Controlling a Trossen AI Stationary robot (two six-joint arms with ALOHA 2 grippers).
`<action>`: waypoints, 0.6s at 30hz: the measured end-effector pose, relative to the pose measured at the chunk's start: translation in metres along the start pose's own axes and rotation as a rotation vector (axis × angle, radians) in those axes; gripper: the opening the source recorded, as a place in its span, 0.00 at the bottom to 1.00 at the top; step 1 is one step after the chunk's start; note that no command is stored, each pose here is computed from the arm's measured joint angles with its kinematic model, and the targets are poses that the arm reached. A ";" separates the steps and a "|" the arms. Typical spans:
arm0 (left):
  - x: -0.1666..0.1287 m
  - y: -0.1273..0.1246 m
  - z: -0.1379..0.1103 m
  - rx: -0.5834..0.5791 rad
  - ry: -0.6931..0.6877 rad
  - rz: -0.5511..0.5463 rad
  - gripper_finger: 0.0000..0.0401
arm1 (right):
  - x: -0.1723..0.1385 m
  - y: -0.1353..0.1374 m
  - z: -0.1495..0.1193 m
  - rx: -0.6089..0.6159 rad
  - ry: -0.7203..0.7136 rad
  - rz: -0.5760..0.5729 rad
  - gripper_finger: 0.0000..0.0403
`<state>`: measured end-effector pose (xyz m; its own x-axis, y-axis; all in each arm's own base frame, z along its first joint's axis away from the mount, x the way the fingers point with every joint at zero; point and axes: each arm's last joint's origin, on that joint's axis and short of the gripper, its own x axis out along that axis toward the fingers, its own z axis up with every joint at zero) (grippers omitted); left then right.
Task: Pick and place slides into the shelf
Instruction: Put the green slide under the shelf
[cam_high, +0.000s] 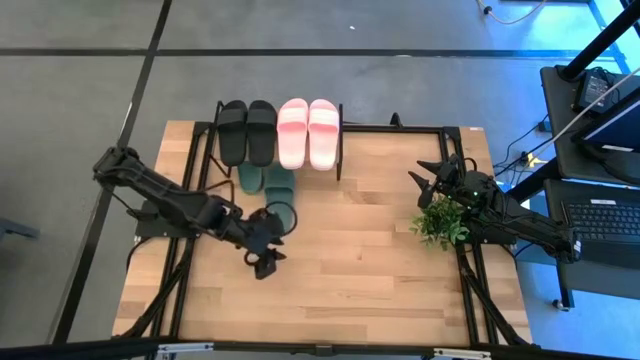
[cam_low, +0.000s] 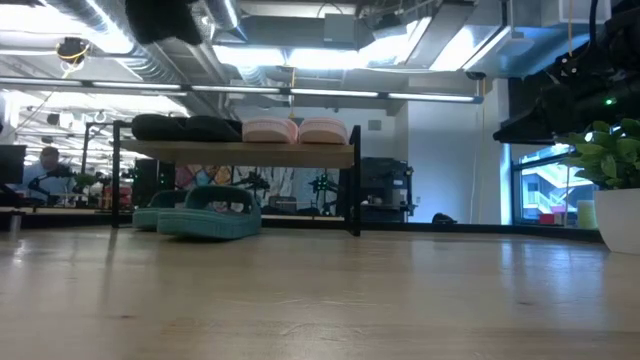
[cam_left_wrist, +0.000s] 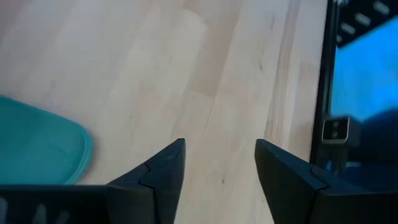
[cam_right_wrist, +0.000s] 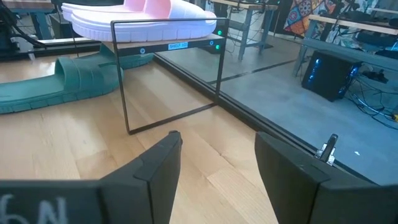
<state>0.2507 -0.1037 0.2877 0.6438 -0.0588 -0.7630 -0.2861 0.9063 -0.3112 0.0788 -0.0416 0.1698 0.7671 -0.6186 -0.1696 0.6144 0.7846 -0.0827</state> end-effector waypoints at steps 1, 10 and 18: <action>0.003 0.002 0.000 0.018 0.011 -0.019 0.46 | 0.000 0.000 0.000 0.000 0.000 0.000 0.51; 0.049 0.038 -0.032 0.093 0.029 -0.032 0.46 | 0.000 0.000 0.000 0.002 0.000 0.000 0.51; 0.071 0.064 -0.063 0.158 0.043 0.030 0.46 | 0.000 0.000 0.000 -0.026 -0.001 -0.001 0.51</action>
<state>0.2333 -0.0761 0.1780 0.6044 -0.0455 -0.7954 -0.1871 0.9623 -0.1972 0.0788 -0.0417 0.1699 0.7665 -0.6198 -0.1683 0.6105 0.7845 -0.1088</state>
